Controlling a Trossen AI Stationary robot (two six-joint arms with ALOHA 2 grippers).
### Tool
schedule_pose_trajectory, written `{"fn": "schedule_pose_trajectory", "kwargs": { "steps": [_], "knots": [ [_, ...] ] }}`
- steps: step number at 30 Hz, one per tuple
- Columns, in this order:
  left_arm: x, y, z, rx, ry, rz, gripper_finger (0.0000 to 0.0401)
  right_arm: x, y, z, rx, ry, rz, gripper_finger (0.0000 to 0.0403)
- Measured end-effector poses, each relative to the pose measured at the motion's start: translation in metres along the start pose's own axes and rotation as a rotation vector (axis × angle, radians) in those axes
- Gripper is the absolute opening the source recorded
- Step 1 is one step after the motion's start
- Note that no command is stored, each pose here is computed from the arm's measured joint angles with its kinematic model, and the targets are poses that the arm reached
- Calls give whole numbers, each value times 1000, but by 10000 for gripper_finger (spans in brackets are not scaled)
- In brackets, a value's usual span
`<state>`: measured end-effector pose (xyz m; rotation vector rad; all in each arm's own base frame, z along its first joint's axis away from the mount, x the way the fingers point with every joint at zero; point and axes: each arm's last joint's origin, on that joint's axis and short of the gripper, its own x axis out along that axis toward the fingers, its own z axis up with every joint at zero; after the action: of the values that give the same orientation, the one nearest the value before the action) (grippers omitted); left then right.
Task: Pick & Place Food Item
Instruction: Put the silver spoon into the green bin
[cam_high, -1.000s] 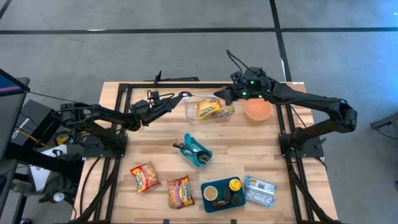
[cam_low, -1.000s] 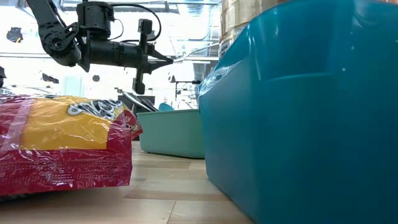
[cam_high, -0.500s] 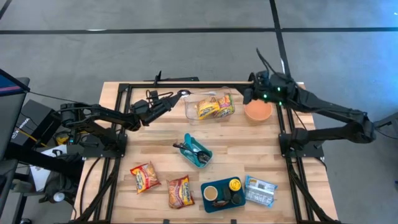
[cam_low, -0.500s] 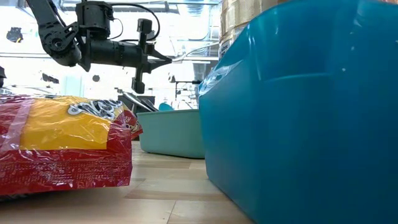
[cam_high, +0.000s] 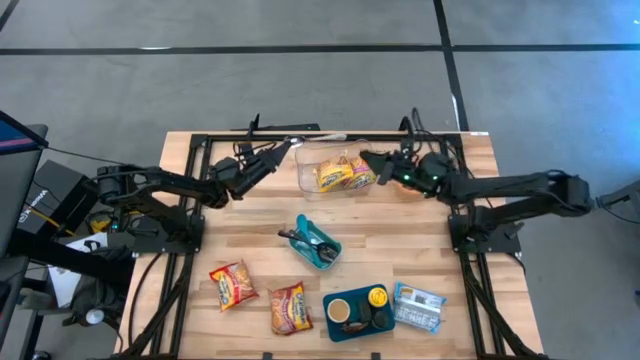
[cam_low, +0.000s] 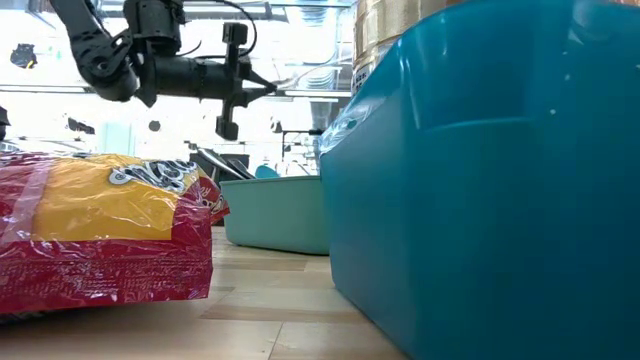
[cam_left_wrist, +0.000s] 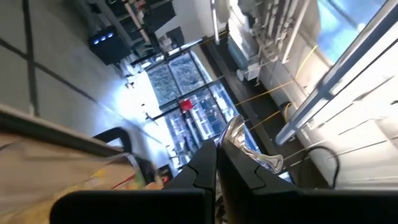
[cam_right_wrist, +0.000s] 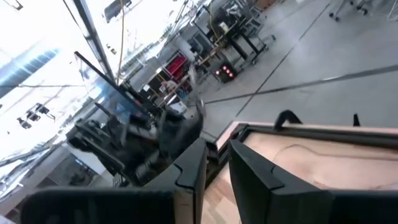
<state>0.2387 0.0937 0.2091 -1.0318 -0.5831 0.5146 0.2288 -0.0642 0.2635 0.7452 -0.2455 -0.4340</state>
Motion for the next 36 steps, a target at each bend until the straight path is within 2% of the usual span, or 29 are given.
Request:
{"fn": "schedule_pose_trajectory", "kwargs": {
  "steps": [9,12,25,36],
  "knots": [
    [14,-25,-13,90,-12,13,1,27,-1,-16,21,-65,82,64],
    [15,-31,-15,87,-31,15,1,30,-4,-21,20,-62,79,64],
    [17,-40,-26,104,-15,65,1,38,-8,-31,26,-80,107,64],
    [14,-43,-32,100,8,54,2,37,-8,-30,27,-82,113,64]
  ]
}}
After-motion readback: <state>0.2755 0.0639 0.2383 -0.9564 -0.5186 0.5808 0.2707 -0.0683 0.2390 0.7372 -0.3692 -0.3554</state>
